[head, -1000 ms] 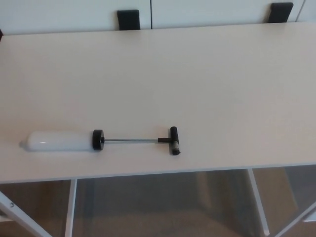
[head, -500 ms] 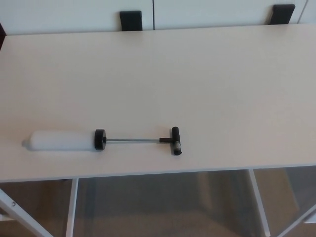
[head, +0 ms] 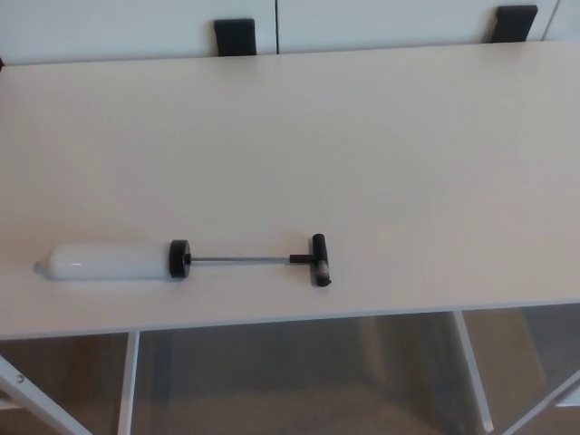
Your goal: The robot walks towards a desk on which an air pump is kept in the middle. It lifts it up and holds it with its left hand and uses its right hand to compress it by pushing its handle inwards.
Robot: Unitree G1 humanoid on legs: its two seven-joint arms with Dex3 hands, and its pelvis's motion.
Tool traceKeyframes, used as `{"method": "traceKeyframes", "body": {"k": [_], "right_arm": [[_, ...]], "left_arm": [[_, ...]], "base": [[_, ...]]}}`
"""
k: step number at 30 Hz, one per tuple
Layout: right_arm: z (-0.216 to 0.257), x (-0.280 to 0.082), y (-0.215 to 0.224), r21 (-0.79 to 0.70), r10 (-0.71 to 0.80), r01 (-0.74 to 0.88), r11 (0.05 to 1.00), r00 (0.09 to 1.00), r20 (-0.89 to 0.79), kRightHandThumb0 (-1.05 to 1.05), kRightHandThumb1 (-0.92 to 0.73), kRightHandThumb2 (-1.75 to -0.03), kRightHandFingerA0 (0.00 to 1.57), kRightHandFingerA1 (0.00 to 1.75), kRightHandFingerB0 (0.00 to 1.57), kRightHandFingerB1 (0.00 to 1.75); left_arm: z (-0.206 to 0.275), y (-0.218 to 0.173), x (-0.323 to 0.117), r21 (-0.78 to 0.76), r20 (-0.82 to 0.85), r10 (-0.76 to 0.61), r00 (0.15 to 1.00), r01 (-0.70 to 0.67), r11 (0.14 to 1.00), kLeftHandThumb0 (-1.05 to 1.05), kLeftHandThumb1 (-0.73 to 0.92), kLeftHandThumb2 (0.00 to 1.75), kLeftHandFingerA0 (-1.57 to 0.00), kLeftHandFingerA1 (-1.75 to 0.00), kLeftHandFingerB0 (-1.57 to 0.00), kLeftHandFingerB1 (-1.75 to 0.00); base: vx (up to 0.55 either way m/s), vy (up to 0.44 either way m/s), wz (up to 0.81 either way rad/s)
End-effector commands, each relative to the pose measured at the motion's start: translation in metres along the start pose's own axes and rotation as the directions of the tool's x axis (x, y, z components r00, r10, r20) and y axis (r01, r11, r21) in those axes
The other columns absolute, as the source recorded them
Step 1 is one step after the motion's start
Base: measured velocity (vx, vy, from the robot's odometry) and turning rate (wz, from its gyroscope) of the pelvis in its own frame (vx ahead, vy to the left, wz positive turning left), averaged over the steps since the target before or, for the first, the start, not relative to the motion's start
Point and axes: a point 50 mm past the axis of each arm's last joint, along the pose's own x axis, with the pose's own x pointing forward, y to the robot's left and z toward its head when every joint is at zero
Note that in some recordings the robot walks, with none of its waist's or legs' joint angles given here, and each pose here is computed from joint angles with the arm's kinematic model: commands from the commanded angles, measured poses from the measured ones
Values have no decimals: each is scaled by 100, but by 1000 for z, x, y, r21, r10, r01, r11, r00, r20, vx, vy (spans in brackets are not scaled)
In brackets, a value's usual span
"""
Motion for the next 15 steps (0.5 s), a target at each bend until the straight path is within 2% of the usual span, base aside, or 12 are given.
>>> {"method": "traceKeyframes", "body": {"k": [1, 2, 3, 10, 15], "right_arm": [[5, -5, 0, 22, 25, -25, 999, 1000, -7, -14, -38, -87, 30, 58, 12, 49], [4, -5, 0, 19, 24, -24, 1000, 1000, -7, -14, -38, -87, 30, 58, 12, 49], [4, -5, 1, 18, 24, -24, 1000, 1000, -10, -14, -39, -88, 29, 58, 12, 49], [3, -5, 0, 15, 33, -33, 999, 999, -16, -15, -38, -86, 27, 57, 11, 49], [5, -1, 2, 19, 42, -41, 999, 999, -11, -12, -37, -86, 33, 59, 12, 49]], "left_arm": [[-11, -33, 62, 426, -220, -274, 936, 345, 837, -17, 38, 87, -1, -50, 0, -46], [-15, -37, 63, 427, -232, -283, 931, 359, 830, -17, 38, 87, -1, -50, 0, -46], [-21, -42, 64, 422, -252, -298, 920, 382, 822, -22, 43, 54, -10, -27, -13, -27], [-45, -67, 68, 384, -353, -366, 861, 490, 783, -22, 41, 56, -8, -22, -9, -25], [-65, -86, 74, 365, -431, -399, 809, 561, 743, -21, 42, 60, -6, -21, -7, -26]], "base": [[0, 0, 0], [0, 0, 0], [0, 0, 0], [0, 0, 0], [0, 0, 0]]}}
